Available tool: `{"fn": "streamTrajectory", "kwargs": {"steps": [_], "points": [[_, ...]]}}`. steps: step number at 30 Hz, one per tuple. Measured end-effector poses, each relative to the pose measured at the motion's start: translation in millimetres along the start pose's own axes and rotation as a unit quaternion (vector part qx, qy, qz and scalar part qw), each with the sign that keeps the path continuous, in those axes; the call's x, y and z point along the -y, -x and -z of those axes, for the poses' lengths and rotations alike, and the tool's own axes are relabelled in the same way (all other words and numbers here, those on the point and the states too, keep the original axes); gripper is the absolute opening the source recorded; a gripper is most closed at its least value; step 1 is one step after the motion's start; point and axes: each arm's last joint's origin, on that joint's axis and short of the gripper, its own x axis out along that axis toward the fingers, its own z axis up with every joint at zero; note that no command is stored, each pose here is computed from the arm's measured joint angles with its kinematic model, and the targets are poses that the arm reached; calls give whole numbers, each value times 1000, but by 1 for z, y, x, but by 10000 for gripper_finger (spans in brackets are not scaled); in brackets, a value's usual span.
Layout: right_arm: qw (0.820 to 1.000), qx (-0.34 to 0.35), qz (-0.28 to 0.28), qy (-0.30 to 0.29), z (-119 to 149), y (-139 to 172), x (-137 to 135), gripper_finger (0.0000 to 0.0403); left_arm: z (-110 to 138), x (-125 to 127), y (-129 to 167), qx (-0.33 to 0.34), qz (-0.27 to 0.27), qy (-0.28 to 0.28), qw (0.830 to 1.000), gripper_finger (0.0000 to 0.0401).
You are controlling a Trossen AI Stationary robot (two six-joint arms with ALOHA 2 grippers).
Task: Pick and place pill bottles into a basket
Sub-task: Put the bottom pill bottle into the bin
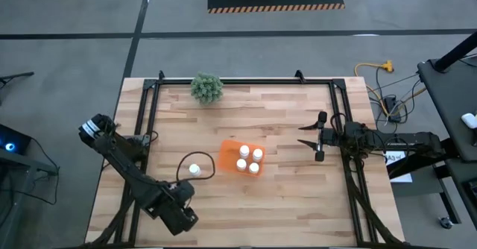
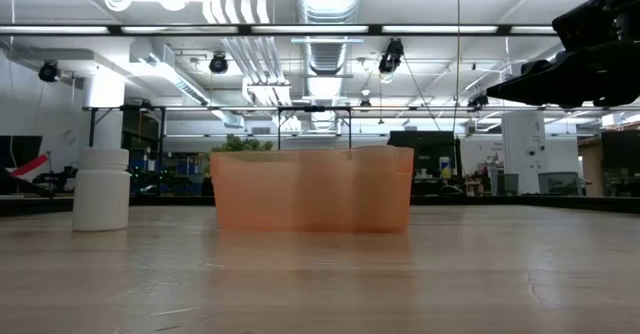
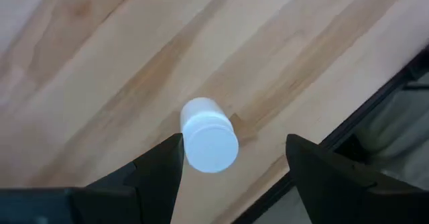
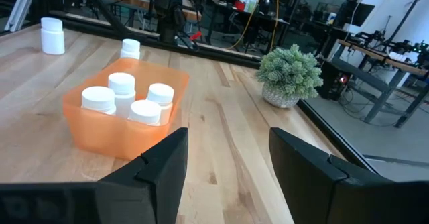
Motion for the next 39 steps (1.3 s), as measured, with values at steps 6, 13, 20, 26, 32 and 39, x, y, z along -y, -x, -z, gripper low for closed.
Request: {"fn": "streamTrajectory", "kwargs": {"steps": [6, 13, 20, 26, 32, 39], "points": [[1000, 0, 0, 0, 0, 0, 0, 199, -1, -3, -3, 11, -5, 95, 995, 244], [1000, 0, 0, 0, 0, 0, 0, 199, 0, -4, -10, 16, -17, 169, 985, 244], [1000, 0, 0, 0, 0, 0, 0, 199, 4, 6, -23, -9, -39, 198, 979, 244], [1000, 0, 0, 0, 0, 0, 0, 199, 6, 12, -31, -17, -53, 193, 980, 244], [1000, 0, 0, 0, 0, 0, 0, 199, 6, 9, -31, -15, -70, 192, 979, 244], [1000, 0, 0, 0, 0, 0, 0, 199, 6, 8, -30, -14, -76, 186, 980, 244]]}}
